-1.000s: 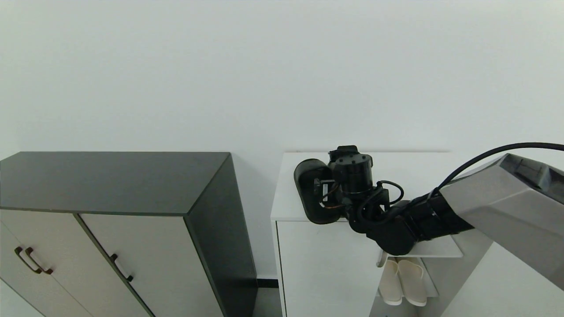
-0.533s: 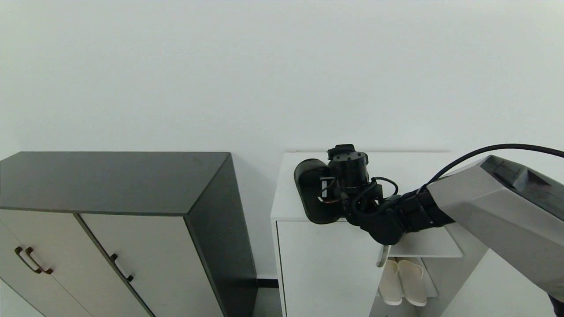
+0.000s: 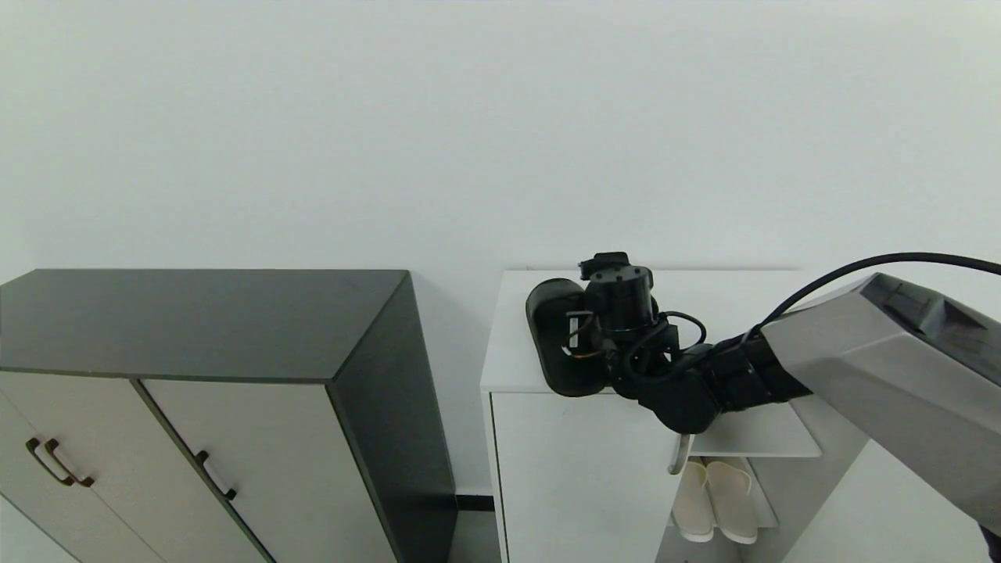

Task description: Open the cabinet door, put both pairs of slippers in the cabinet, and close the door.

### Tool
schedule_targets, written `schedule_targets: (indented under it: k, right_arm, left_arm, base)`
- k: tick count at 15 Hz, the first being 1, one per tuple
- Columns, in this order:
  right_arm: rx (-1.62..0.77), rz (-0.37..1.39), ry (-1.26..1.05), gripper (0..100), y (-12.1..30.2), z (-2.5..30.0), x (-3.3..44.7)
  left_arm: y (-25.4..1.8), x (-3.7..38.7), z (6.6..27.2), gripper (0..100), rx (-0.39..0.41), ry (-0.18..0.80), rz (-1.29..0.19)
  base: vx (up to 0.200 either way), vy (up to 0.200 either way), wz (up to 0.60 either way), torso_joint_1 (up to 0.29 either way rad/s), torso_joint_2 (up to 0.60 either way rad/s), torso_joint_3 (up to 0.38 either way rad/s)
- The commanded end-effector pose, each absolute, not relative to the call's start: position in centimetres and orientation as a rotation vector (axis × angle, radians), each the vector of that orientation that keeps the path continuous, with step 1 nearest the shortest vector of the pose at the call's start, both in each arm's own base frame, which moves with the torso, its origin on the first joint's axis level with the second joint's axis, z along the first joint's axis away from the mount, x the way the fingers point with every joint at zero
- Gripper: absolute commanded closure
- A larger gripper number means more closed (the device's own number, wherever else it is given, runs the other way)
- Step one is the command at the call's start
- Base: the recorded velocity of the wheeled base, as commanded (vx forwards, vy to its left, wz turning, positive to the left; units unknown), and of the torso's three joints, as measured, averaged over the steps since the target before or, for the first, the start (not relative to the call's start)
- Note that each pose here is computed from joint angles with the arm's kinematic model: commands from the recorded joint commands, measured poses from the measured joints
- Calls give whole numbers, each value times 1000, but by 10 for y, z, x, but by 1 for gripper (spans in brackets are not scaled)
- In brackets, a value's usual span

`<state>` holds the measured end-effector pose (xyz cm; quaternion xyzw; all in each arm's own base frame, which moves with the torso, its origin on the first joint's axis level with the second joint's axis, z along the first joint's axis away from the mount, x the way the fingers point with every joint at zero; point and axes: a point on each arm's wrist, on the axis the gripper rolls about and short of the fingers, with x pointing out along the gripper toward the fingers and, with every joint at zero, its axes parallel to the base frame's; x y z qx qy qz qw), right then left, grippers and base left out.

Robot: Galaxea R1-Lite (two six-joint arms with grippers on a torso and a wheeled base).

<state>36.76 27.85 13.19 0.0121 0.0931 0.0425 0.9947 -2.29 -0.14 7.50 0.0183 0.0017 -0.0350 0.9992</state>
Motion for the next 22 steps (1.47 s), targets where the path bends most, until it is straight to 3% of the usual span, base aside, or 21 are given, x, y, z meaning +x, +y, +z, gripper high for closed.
schedule_targets:
  k: [1, 6, 13, 22]
  right_arm:
    - [37, 108, 169, 100, 274, 153, 346]
    - [39, 162, 165, 100, 268, 164, 305]
    - [23, 357, 210, 100, 220, 159, 216]
    - [9, 354, 233, 100, 219, 152, 213]
  left_arm:
    - [-1, -23, 75, 100, 37, 3, -71]
    - [-1, -23, 75, 100, 37, 3, -71]
    - [-1, -23, 75, 100, 38, 3, -71]
    - [-1, -23, 75, 100, 38, 3, -71]
  base:
    - [0, 0, 0, 0, 0, 0]
    - [0, 0, 0, 0, 0, 0]
    - [0, 0, 0, 0, 0, 0]
    - [0, 0, 0, 0, 0, 0]
